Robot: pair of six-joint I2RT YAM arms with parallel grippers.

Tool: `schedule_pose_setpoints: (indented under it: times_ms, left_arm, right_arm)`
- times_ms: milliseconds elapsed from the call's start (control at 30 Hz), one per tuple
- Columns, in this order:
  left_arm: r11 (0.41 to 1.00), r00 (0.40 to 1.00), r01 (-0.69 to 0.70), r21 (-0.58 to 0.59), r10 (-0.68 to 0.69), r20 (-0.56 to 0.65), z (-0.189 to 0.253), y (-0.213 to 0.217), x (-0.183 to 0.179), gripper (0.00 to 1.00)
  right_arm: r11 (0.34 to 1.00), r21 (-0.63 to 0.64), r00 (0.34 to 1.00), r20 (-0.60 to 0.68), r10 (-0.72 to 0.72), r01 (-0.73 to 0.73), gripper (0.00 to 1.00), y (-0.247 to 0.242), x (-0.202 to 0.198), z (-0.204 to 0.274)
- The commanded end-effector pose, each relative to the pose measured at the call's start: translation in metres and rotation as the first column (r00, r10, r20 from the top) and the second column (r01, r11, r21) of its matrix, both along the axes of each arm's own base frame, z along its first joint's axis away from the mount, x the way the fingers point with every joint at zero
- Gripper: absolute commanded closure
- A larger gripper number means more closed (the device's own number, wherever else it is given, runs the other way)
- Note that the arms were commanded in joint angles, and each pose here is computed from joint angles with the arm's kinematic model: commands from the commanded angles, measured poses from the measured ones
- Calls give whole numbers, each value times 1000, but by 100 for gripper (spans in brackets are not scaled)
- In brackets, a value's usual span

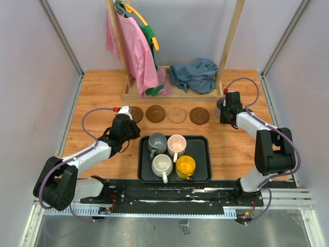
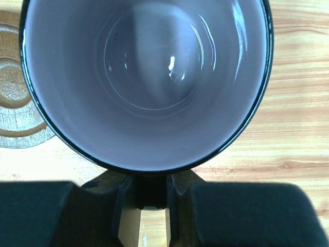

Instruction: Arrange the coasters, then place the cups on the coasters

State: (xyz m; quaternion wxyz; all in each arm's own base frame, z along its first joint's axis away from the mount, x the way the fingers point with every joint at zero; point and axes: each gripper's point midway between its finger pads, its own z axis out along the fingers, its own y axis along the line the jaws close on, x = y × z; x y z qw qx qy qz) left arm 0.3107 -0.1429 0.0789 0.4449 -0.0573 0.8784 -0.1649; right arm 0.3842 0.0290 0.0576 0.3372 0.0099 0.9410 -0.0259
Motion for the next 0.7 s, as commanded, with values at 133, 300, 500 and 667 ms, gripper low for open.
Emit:
schedule_pose_setpoints:
  times_ms: [133, 300, 500, 667]
  left_arm:
    - [1000, 1000, 0, -3, 0, 16, 4, -2, 2, 90]
    - [1000, 1000, 1, -3, -1, 15, 3, -2, 2, 90]
    - [1000, 1000, 3, -3, -3, 12, 2, -3, 2, 90]
    - [1000, 1000, 2, -3, -2, 12, 2, -2, 2, 90]
  right_arm:
    - [1000, 14, 997, 70, -20, 19, 99, -2, 13, 10]
    - [1000, 18, 998, 61, -25, 24, 99, -3, 10, 6]
    - [999, 20, 999, 40, -30, 29, 99, -2, 9, -1]
    - [999, 23, 999, 33, -34, 33, 99, -2, 8, -2]
